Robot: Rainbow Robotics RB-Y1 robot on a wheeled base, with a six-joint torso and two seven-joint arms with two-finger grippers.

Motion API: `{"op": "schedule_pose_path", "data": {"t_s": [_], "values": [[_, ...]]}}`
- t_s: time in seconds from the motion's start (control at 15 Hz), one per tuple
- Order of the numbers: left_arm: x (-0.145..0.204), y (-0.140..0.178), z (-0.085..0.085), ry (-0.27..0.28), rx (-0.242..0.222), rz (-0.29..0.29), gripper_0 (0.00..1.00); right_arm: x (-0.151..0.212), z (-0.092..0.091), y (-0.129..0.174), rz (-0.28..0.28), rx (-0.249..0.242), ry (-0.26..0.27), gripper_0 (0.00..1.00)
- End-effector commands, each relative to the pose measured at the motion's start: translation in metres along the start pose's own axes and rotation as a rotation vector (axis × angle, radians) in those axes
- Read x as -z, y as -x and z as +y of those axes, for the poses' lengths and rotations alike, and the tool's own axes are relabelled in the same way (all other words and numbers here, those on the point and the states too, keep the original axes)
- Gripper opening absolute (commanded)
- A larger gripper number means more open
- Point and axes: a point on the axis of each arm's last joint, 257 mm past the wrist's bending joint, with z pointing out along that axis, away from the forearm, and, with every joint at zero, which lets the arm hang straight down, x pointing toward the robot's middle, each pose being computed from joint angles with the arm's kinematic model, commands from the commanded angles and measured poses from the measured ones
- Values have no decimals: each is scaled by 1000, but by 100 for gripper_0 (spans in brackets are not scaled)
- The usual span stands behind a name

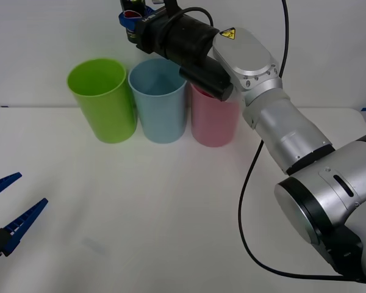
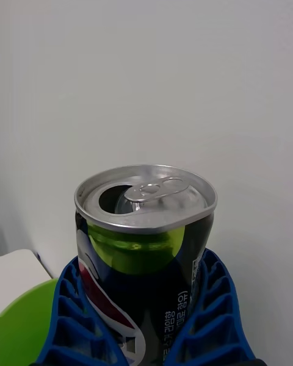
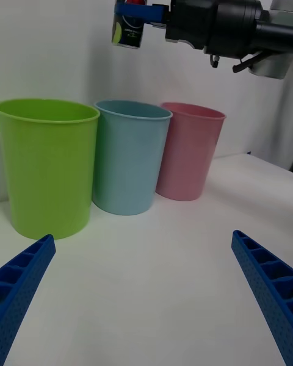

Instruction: Grasp the object on the table and drop it into the matching bin: aluminum can to the light blue bin, PET bottle to the pink bin.

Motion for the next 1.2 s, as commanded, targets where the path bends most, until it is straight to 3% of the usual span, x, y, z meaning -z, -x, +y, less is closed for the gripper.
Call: {"op": "schedule_pose_path", "data": {"t_s": [0.07, 0.27, 0.33, 0.4, 0.73, 1.07, 1.2], "values": [[0, 0, 0, 0, 0, 0, 100, 3, -5, -2, 12, 25, 1, 0], [0, 0, 0, 0, 0, 0, 100, 4, -4, -5, 20, 29, 12, 3], [0, 0, 0, 0, 0, 0, 100, 4, -4, -4, 19, 29, 13, 27], [0, 0, 0, 0, 0, 0, 100, 5, -5, -5, 20, 30, 11, 98], [0, 0, 0, 0, 0, 0, 100, 7, -4, -5, 25, 38, 32, 100], [0, 0, 0, 0, 0, 0, 100, 24, -4, -7, 30, -16, 121, 100], [0, 0, 0, 0, 0, 0, 100, 38, -4, -6, 25, -16, 160, 100]]}}
